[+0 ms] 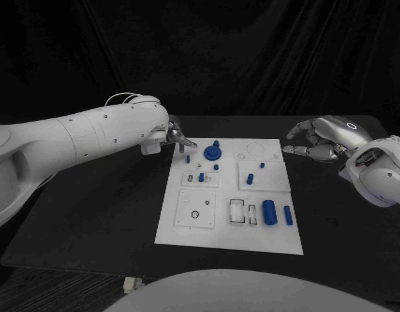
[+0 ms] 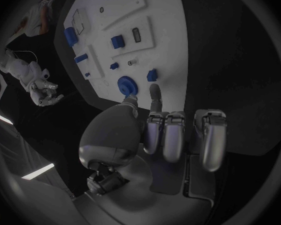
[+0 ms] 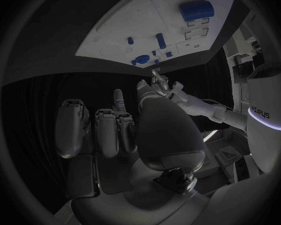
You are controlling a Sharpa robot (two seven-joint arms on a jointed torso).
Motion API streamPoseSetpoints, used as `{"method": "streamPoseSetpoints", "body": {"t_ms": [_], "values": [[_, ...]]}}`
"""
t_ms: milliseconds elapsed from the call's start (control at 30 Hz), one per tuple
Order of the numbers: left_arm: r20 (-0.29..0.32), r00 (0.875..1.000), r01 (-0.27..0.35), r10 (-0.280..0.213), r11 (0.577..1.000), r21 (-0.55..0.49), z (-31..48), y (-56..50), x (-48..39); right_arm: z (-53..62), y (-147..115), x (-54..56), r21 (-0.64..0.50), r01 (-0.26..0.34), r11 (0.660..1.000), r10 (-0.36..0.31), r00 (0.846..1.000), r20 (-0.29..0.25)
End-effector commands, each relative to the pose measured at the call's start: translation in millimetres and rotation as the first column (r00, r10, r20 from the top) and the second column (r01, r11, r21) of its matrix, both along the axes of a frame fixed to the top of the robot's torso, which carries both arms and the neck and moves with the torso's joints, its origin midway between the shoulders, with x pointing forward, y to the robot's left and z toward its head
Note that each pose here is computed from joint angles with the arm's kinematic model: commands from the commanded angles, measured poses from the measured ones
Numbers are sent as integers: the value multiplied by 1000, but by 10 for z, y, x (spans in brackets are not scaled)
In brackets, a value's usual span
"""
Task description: Assemble the parts on the task board
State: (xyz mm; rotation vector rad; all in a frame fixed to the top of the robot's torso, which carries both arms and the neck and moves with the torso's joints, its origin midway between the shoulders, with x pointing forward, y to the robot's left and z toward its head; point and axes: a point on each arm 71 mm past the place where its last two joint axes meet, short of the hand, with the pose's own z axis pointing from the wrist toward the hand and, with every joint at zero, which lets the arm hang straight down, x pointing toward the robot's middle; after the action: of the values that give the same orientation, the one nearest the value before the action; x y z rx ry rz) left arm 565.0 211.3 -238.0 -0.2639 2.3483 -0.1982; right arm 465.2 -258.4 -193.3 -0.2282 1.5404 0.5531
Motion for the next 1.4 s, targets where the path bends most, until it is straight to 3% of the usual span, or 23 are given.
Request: {"method": "streamPoseSetpoints", "body": {"t_ms": [33, 567, 1400], "values": [[-29, 999, 29, -29, 1000, -5, -34, -24, -16, 0, -2, -1, 3, 7, 1000, -7, 1000, 6], [-55, 998, 34, -34, 999, -7, -159, -34, -44, 0, 0, -2, 3, 7, 1000, -7, 1000, 6], [-72, 996, 44, -45, 999, -8, -213, -62, -63, -1, -2, -3, 2, 10, 1000, -10, 1000, 3]]}}
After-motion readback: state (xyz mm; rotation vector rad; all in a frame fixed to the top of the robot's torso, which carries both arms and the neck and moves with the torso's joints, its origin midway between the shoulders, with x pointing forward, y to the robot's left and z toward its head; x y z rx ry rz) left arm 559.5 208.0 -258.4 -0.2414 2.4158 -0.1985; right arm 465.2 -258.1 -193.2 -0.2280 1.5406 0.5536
